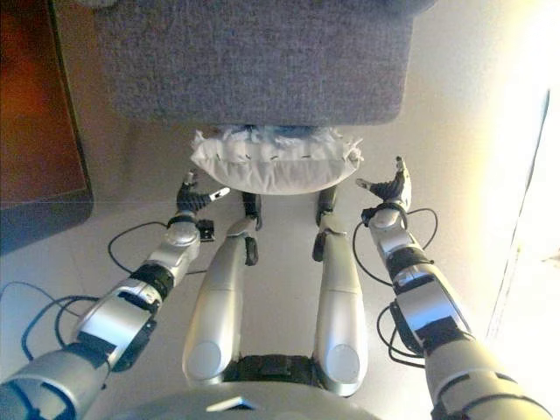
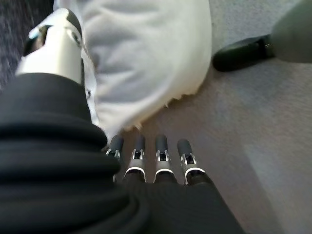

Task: Pick up the cushion and take it to the sofa

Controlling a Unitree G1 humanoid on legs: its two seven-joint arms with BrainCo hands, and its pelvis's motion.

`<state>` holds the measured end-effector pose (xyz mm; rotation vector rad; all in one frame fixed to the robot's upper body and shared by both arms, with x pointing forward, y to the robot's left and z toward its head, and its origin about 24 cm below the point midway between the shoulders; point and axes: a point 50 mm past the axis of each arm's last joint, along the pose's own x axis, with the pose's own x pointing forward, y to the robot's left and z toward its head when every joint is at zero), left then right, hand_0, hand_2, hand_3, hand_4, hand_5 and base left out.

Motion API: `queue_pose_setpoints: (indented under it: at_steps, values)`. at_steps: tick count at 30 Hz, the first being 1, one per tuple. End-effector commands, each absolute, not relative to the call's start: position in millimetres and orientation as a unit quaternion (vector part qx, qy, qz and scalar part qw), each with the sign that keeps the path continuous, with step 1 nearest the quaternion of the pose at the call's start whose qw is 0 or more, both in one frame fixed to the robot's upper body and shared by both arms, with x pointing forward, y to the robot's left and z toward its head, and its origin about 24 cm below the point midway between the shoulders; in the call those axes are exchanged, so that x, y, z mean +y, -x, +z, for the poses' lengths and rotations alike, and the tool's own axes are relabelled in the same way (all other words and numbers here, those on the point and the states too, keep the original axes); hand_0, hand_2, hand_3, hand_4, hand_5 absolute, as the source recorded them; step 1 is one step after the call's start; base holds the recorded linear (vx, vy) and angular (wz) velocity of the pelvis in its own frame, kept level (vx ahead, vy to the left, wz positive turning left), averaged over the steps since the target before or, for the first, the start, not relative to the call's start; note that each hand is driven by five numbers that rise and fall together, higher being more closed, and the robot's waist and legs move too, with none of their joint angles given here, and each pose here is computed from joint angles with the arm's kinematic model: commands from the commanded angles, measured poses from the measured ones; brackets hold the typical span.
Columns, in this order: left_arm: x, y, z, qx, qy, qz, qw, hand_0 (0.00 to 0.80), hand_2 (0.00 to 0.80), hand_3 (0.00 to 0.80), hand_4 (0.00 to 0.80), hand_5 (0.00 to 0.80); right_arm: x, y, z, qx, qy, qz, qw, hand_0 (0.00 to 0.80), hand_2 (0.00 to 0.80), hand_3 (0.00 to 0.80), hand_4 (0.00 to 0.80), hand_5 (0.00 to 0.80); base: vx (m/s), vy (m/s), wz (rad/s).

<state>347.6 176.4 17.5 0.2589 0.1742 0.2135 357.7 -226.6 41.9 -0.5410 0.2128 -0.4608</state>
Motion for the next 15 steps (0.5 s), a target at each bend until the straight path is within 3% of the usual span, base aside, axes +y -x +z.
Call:
queue_pose_setpoints:
  at_steps: [1,15]
  values:
    - [179,-355,39,0.03,-0.107,0.128,0.986,0.0,0.0,0.0,0.0,0.0,-234,-363,63,0.051,0.313,-0.233,0.919,0.0,0.0,0.0,0.0,0.0,-0.088,0.0,-0.03]
    - [174,-386,113,-0.101,-0.115,0.106,0.983,0.0,0.0,0.0,0.0,0.0,-213,-398,143,-0.09,0.356,-0.186,0.912,0.0,0.0,0.0,0.0,0.0,-0.055,0.013,-0.03]
